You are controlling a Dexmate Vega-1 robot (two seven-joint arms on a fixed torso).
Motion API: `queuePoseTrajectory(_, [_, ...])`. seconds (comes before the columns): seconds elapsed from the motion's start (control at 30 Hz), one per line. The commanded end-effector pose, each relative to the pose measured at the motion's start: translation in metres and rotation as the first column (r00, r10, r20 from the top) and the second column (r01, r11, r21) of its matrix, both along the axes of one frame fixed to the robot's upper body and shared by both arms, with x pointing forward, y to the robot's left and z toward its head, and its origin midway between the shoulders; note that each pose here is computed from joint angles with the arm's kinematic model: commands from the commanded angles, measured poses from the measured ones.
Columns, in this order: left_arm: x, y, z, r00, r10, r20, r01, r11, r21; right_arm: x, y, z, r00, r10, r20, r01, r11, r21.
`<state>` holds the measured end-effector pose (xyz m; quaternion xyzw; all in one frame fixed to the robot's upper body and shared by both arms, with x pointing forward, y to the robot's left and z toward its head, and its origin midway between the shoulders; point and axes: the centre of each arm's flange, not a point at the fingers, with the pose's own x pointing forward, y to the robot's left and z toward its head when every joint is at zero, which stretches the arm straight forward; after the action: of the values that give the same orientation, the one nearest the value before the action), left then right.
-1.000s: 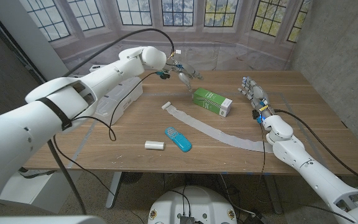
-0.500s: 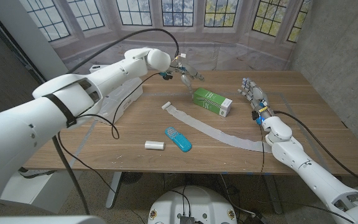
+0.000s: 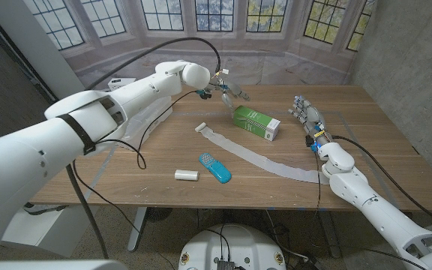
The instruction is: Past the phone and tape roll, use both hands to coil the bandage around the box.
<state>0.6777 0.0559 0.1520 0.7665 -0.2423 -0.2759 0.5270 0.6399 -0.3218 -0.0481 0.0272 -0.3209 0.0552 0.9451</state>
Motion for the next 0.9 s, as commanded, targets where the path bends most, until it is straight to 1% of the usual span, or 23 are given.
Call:
queuePoseTrajectory(0.03, [0.004, -0.010, -0.013, 1.000, -0.006, 0.006, 0.006, 1.000, 0.020, 0.001, -0.003, -0.001, 1.000, 0.002, -0.006, -0.002, 1.000, -0.004])
queuePoseTrajectory(0.13, [0.004, -0.013, -0.014, 1.000, -0.006, 0.028, 0.005, 0.999, 0.033, 0.002, -0.004, -0.001, 1.000, 0.004, -0.009, -0.004, 1.000, -0.005])
queuePoseTrajectory(0.4, [0.008, -0.017, -0.016, 0.999, 0.000, 0.053, -0.002, 0.999, 0.044, 0.006, -0.005, -0.003, 1.000, 0.006, -0.017, -0.007, 1.000, -0.003])
queuePoseTrajectory(0.9, [0.019, -0.024, -0.023, 0.999, 0.009, 0.041, -0.011, 0.998, 0.058, 0.010, -0.009, -0.007, 0.999, 0.009, -0.031, -0.009, 1.000, -0.002])
